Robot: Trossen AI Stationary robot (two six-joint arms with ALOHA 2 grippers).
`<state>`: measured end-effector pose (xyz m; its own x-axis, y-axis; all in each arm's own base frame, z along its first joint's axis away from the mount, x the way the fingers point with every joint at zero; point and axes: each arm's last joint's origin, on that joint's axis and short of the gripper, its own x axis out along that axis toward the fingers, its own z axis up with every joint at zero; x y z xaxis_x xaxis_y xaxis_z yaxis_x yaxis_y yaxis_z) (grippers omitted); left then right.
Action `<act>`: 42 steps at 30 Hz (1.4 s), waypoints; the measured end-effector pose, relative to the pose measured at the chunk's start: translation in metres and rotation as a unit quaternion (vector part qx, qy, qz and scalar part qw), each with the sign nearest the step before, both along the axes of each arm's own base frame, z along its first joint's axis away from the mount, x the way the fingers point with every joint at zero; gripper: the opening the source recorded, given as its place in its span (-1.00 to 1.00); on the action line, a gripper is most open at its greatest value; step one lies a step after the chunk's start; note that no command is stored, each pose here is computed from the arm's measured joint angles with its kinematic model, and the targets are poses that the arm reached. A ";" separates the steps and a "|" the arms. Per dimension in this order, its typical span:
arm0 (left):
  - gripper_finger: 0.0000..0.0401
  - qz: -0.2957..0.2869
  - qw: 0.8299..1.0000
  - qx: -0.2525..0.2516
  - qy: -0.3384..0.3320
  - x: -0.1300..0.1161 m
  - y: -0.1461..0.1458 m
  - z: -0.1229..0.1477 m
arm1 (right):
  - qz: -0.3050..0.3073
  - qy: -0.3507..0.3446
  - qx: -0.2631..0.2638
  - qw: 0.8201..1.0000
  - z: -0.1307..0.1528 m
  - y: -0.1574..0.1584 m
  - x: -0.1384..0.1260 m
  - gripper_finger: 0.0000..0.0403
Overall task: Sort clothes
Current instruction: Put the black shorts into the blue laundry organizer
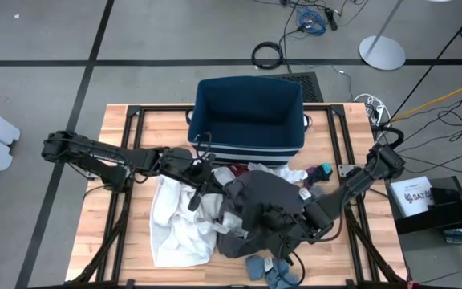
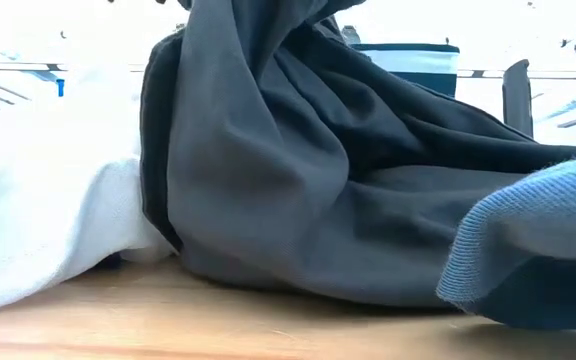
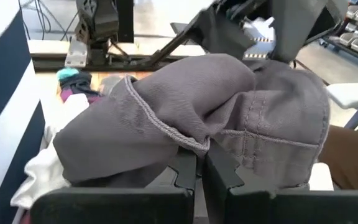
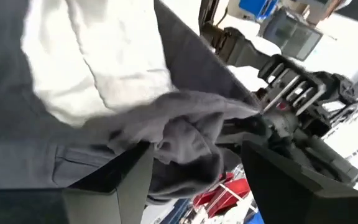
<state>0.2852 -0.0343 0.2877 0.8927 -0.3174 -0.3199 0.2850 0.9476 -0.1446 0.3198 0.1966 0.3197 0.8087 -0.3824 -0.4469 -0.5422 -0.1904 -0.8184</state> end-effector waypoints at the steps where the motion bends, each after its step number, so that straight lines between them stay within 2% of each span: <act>1: -0.95 0.000 1.000 0.000 -0.001 0.000 0.000 0.000 | 0.002 0.001 0.001 1.000 0.000 0.001 0.000 0.15; 8: -0.95 -0.002 1.000 -0.003 -0.026 0.002 -0.001 0.005 | 0.016 0.013 0.027 0.999 -0.001 -0.007 0.006 0.15; 19: -0.94 -0.004 1.000 -0.001 -0.011 0.006 -0.001 -0.003 | 0.020 -0.002 0.039 0.999 0.003 -0.019 0.019 0.15; 29: -0.92 -0.017 1.000 -0.005 -0.011 0.006 -0.002 -0.003 | -0.023 -0.024 0.092 0.995 0.003 -0.031 0.025 0.11; 32: -0.92 -0.017 1.000 -0.005 -0.011 0.006 -0.002 -0.003 | -0.036 -0.032 0.111 0.993 0.003 -0.033 0.026 -0.04; 36: -0.89 -0.019 1.000 -0.006 -0.011 0.006 -0.003 -0.003 | -0.045 -0.038 0.124 0.991 0.003 -0.033 0.026 -0.46; 39: -0.75 -0.025 1.000 0.002 -0.012 0.005 -0.006 -0.003 | -0.049 -0.038 0.120 0.991 0.003 -0.034 0.025 -0.84; 42: -0.52 -0.037 0.999 0.020 -0.010 0.004 -0.009 -0.005 | -0.067 -0.039 0.105 0.991 0.002 -0.036 0.024 -0.93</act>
<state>0.2896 -0.0430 0.2830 0.8736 -0.3696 -0.3167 0.3564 0.9289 -0.1009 0.3439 0.1609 0.3215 0.7923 -0.3941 -0.4657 -0.4844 0.0578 -0.8730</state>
